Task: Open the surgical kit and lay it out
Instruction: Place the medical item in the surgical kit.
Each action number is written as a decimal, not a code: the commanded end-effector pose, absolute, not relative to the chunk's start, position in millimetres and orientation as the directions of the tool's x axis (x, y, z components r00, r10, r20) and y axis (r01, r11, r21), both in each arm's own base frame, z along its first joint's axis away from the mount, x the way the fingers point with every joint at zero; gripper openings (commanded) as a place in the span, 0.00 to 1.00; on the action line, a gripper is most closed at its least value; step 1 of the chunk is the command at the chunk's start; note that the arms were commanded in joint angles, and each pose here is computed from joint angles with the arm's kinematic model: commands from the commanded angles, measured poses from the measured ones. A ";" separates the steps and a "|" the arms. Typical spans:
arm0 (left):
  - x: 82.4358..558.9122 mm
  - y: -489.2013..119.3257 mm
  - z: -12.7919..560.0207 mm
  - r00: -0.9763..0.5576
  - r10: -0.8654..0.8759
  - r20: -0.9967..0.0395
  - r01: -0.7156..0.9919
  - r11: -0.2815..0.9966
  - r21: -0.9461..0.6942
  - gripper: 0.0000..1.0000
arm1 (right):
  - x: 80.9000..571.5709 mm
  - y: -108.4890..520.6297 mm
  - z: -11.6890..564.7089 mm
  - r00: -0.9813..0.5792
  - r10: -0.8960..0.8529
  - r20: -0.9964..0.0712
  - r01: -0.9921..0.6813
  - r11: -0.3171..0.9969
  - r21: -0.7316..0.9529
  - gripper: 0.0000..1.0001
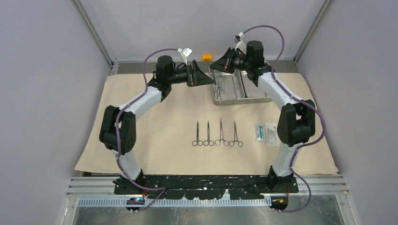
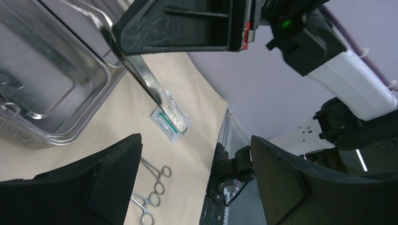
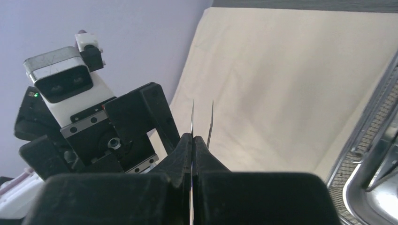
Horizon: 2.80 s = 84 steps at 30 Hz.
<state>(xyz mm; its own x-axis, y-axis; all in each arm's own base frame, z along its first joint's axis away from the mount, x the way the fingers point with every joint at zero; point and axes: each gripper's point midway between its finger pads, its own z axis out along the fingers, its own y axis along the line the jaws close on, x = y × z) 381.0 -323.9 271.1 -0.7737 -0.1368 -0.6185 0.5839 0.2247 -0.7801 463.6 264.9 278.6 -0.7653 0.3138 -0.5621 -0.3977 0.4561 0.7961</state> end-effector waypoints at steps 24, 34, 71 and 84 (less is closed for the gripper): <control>393.2 -337.3 325.4 -0.748 -0.297 -0.593 0.630 -0.039 -0.776 0.56 | 422.0 271.4 356.9 -0.726 0.448 -0.521 -0.508 0.161 0.846 0.01; 401.5 -336.6 324.4 -0.754 -0.295 -0.587 0.625 -0.047 -0.779 0.43 | 423.9 270.4 348.5 -0.736 0.449 -0.507 -0.483 0.177 0.858 0.00; 405.3 -333.7 312.5 -0.762 -0.273 -0.587 0.612 -0.006 -0.791 0.02 | 425.5 272.9 345.9 -0.723 0.399 -0.563 -0.516 0.230 0.825 0.18; 387.0 -329.0 295.9 -0.758 -0.214 -0.616 0.627 0.020 -0.779 0.00 | 427.8 268.5 340.8 -0.675 0.331 -0.660 -0.572 0.331 0.751 0.29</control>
<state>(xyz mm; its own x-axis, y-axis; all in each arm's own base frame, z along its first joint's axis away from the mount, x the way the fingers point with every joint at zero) 405.9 -335.5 274.3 -0.8078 -0.2474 -0.5351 0.5428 0.0420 -0.8388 431.7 275.6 295.1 -0.7866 0.3369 -0.5174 -0.4317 0.2990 0.8510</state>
